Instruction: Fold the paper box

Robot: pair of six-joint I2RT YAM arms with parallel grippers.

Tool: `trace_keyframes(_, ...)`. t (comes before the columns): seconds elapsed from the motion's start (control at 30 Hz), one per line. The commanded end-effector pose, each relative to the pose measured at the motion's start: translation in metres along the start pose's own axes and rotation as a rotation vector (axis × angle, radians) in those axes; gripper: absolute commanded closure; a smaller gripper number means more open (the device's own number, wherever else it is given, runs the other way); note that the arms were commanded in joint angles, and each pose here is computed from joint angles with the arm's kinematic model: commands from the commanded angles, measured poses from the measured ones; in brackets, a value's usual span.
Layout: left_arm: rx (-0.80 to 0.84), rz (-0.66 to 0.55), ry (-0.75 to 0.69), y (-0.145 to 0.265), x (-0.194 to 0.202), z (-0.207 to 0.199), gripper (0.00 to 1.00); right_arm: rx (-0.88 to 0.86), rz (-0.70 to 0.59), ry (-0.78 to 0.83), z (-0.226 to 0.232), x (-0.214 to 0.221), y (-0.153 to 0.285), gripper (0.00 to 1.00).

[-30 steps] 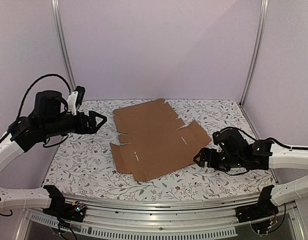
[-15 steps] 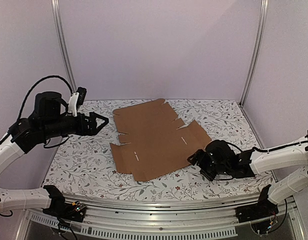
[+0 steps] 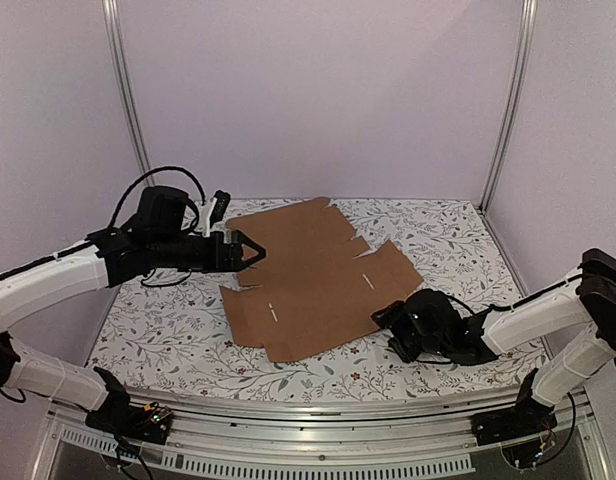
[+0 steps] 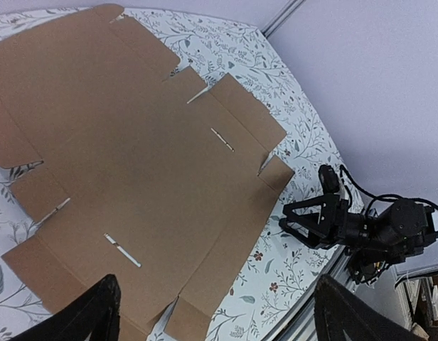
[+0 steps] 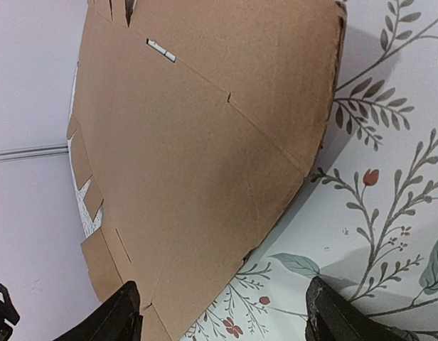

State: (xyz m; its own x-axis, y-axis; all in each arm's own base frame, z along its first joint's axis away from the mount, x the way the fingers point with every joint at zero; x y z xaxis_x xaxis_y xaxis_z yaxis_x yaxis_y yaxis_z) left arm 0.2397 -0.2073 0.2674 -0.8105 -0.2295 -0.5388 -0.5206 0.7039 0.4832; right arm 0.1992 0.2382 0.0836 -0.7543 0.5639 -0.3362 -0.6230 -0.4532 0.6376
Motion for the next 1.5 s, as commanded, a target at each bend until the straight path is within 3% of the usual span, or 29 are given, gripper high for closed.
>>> trace_keyframes(0.0,0.041,0.039,0.031,-0.039,-0.001,-0.005,0.08,0.071,-0.017,-0.007,-0.026,0.005,-0.004,0.22)
trace_keyframes(0.33,-0.027,0.177,0.047,-0.134,0.019,0.01,0.14,0.077,-0.05,-0.054,-0.041,0.008,-0.012,0.22)
trace_keyframes(0.6,-0.056,0.277,0.089,-0.18,0.042,0.036,0.16,0.077,-0.047,-0.082,-0.049,0.013,-0.023,0.23)
trace_keyframes(1.47,-0.154,0.466,0.113,-0.2,0.114,0.077,0.2,0.037,-0.076,-0.109,-0.049,0.016,-0.045,0.25)
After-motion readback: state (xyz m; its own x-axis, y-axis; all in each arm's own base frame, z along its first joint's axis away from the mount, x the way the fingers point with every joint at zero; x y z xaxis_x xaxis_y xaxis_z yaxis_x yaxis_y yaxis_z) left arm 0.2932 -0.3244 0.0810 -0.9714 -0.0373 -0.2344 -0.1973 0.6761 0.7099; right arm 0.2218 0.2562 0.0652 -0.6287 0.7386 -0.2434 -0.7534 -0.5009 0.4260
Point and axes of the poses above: each gripper's point midway between its finger pads, its own y axis back along the fingers, its own z axis along the line the jaws close on, x = y × z, the point moved 7 cm from there along y, back along the fingers, and after that the axes turned 15 degrees about y, right-handed, at the moved point
